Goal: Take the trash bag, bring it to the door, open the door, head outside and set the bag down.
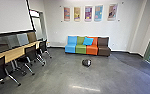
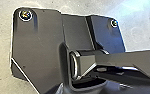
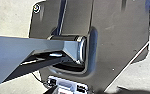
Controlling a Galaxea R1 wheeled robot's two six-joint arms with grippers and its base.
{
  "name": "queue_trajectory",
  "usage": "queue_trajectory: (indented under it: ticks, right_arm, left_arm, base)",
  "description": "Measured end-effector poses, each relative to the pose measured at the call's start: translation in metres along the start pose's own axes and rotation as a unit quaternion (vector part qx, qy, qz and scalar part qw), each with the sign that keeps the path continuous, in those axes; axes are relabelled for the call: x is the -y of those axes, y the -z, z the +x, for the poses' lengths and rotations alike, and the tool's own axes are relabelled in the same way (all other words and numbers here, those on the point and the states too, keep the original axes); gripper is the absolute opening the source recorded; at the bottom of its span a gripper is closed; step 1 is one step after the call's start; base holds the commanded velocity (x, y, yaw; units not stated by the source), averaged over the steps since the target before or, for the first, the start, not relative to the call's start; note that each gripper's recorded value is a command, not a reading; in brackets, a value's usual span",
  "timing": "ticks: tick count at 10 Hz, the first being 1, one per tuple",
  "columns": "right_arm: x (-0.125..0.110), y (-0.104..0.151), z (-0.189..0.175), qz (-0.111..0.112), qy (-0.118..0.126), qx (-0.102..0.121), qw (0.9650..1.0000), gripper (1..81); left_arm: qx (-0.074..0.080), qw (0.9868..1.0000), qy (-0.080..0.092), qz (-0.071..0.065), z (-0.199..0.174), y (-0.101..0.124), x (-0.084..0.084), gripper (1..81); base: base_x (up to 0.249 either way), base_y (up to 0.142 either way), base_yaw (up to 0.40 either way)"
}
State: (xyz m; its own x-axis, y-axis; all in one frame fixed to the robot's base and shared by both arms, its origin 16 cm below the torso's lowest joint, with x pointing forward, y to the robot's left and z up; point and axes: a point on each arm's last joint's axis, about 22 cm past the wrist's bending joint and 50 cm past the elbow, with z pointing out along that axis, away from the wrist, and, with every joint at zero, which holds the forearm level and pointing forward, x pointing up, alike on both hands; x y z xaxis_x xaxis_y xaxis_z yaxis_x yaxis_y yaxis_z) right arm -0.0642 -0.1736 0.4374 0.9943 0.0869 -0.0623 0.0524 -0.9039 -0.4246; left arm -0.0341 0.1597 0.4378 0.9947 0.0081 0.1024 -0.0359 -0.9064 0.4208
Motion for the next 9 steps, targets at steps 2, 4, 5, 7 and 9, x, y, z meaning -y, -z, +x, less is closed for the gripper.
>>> queue_trajectory:
  ticks: [2, 4, 5, 7, 9]
  right_arm:
    - [-0.0008, -0.0003, -0.0033, -0.001, -0.001, 0.001, 1.0000, 81.1]
    - [-0.0012, -0.0002, -0.0014, -0.002, -0.001, 0.000, 1.0000, 81.1]
    - [-0.0002, -0.0006, -0.0014, -0.001, 0.000, 0.000, 1.0000, 81.1]
    - [0.0006, -0.0009, -0.0014, -0.001, 0.000, 0.000, 1.0000, 81.1]
    - [0.0045, -0.0032, -0.0018, 0.000, 0.000, 0.000, 1.0000, 81.1]
  left_arm:
    - [0.001, 1.0000, 0.000, 0.000, -0.0022, 0.0002, 0.0004, 81.1]
    - [-0.001, 1.0000, 0.000, 0.000, 0.0004, 0.0001, 0.0004, 81.1]
    - [0.000, 1.0000, 0.000, 0.000, -0.0006, 0.0000, -0.0001, 81.1]
    - [-0.001, 1.0000, 0.000, 0.000, -0.0002, 0.0000, 0.0000, 81.1]
    - [-0.001, 1.0000, 0.000, 0.000, 0.0002, 0.0000, 0.0000, 81.1]
  base:
    - [0.154, 0.000, 0.000]
    - [0.159, 0.000, 0.000]
    - [0.159, 0.000, 0.000]
    - [0.159, 0.000, 0.000]
    - [0.160, 0.000, 0.000]
